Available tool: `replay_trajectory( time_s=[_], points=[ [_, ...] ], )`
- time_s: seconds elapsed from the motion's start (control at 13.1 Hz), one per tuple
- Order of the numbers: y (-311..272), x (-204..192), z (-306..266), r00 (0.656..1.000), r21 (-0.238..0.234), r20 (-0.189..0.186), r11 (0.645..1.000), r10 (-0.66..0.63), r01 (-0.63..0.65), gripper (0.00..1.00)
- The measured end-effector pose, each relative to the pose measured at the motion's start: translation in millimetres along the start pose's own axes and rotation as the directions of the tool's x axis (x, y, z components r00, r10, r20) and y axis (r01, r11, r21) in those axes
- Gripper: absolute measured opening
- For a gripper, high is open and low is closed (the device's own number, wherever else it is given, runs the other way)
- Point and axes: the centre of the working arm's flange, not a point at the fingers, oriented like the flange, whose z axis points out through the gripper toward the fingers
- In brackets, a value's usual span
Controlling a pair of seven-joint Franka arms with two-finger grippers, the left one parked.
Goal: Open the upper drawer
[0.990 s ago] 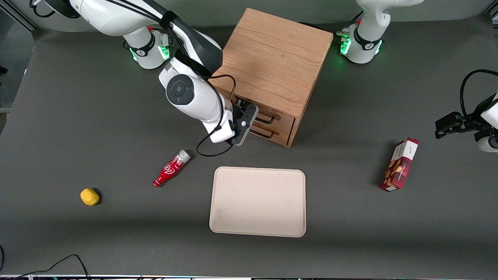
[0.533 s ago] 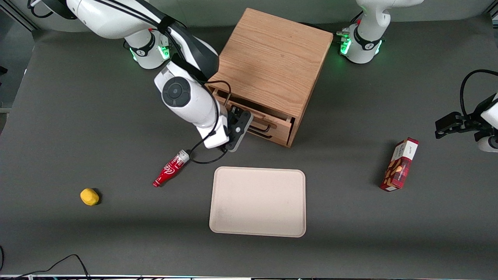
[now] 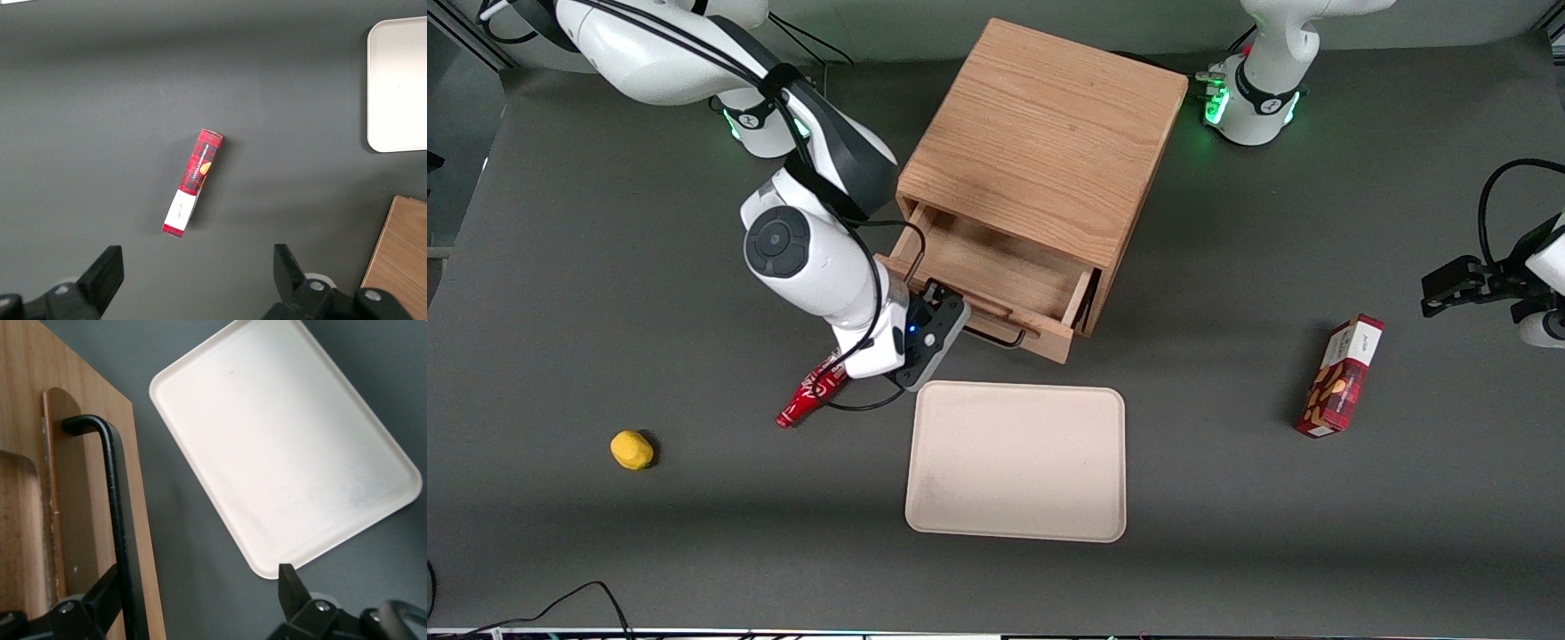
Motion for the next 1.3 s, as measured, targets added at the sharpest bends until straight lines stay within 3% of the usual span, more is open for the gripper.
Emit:
replay_trajectory(
  time_s=[0.3,0.76,1.14,1.3],
  points=[
    [24.5,3.6,12.7,1.0,-0.019,0.0,1.0,0.007,-0.007,1.0],
    [72.5,3.2,0.1,0.998,-0.068,-0.035,0.996,0.049,-0.052,1.0],
    [76.3,4.9,-3.8,0.997,-0.063,-0.036,0.996,0.064,-0.066,1.0],
    [75.5,6.4,-6.3,0.991,-0.042,-0.047,0.991,0.123,-0.125,1.0]
  ],
)
